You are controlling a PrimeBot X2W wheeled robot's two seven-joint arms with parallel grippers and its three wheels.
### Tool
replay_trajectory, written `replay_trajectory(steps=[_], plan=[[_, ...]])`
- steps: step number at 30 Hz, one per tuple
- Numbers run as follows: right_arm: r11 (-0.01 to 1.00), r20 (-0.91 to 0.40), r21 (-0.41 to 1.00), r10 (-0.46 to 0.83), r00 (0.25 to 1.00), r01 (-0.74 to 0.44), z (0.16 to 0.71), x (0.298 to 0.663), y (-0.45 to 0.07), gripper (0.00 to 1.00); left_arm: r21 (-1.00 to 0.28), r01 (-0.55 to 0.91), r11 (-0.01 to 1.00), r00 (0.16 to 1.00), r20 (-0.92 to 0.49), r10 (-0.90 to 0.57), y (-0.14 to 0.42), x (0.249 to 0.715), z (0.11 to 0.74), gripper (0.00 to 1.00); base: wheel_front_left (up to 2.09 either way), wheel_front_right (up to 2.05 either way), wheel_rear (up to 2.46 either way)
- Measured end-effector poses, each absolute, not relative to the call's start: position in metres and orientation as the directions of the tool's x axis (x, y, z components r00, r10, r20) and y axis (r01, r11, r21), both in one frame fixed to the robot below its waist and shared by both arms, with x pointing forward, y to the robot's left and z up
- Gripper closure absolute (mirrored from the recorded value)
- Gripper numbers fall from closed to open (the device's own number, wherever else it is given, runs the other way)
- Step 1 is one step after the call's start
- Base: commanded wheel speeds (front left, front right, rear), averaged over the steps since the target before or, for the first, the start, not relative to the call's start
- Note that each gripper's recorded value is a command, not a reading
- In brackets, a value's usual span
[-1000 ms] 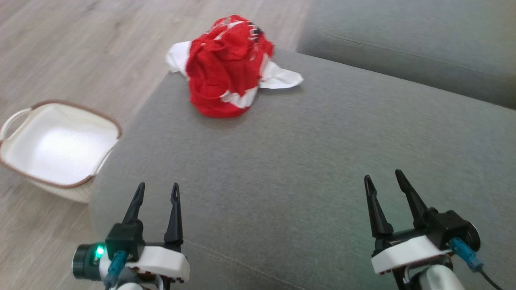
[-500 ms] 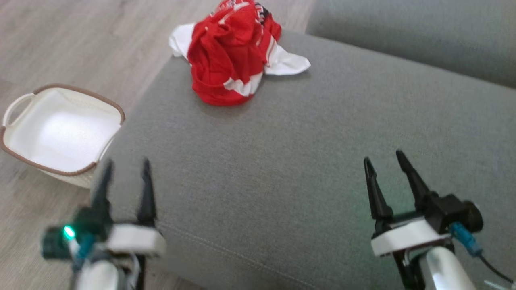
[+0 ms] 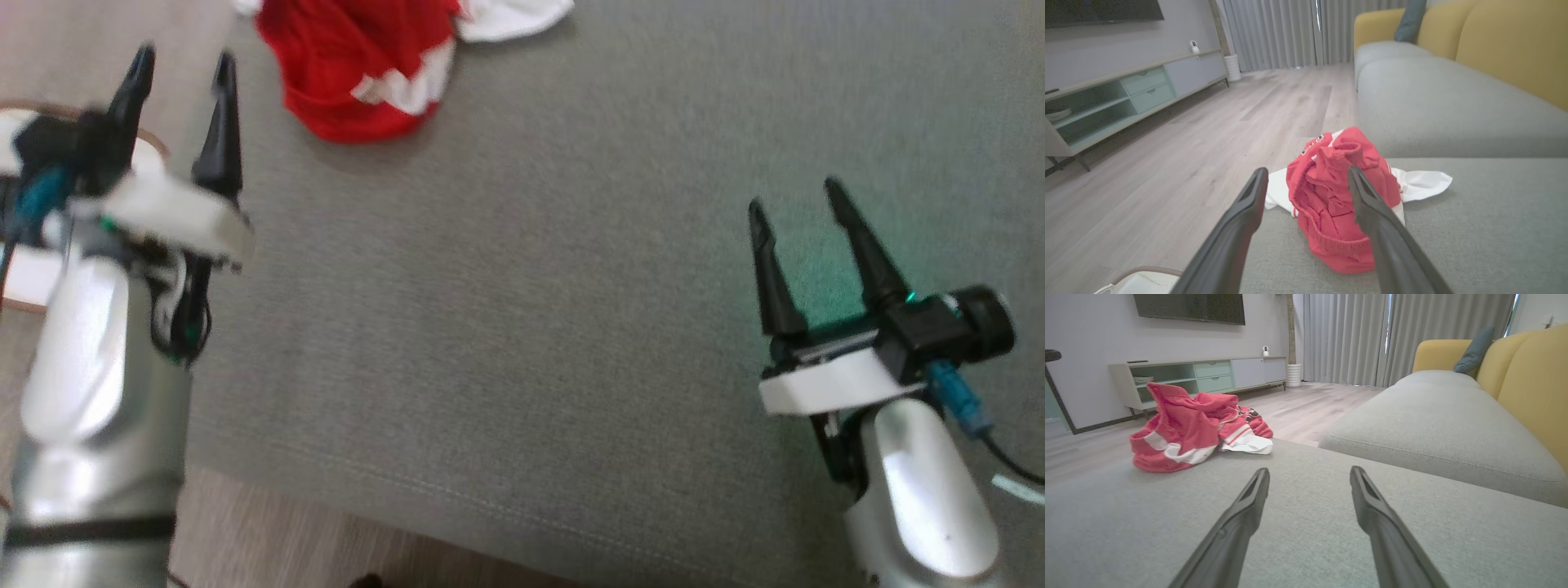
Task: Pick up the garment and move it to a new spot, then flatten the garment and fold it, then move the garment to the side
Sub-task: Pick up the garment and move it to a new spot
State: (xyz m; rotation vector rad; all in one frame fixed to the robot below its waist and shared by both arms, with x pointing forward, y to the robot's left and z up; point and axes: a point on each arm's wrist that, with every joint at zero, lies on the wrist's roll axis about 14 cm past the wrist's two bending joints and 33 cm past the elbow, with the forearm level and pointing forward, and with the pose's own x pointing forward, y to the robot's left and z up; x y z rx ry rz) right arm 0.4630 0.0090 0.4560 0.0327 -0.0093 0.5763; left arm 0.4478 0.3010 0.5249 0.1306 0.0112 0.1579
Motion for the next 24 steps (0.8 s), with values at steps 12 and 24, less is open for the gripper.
replay_trajectory(steps=[12, 24], plan=[[0.882, -0.053, 0.036, 0.471, 0.881, -0.469, 0.398, 0.504, -0.018, 0.00, 0.106, 0.125, 0.986, 0.922, -0.381, -0.076, 0.240, 0.524, 0.406, 0.00, 0.00, 0.00, 0.00], [0.889, -0.029, 0.025, 0.458, 0.888, -0.457, 0.397, 0.516, -0.021, 0.00, 0.102, 0.138, 0.985, 0.846, -0.530, -0.064, 0.256, 0.521, 0.367, 0.75, 0.00, 0.00, 0.00]])
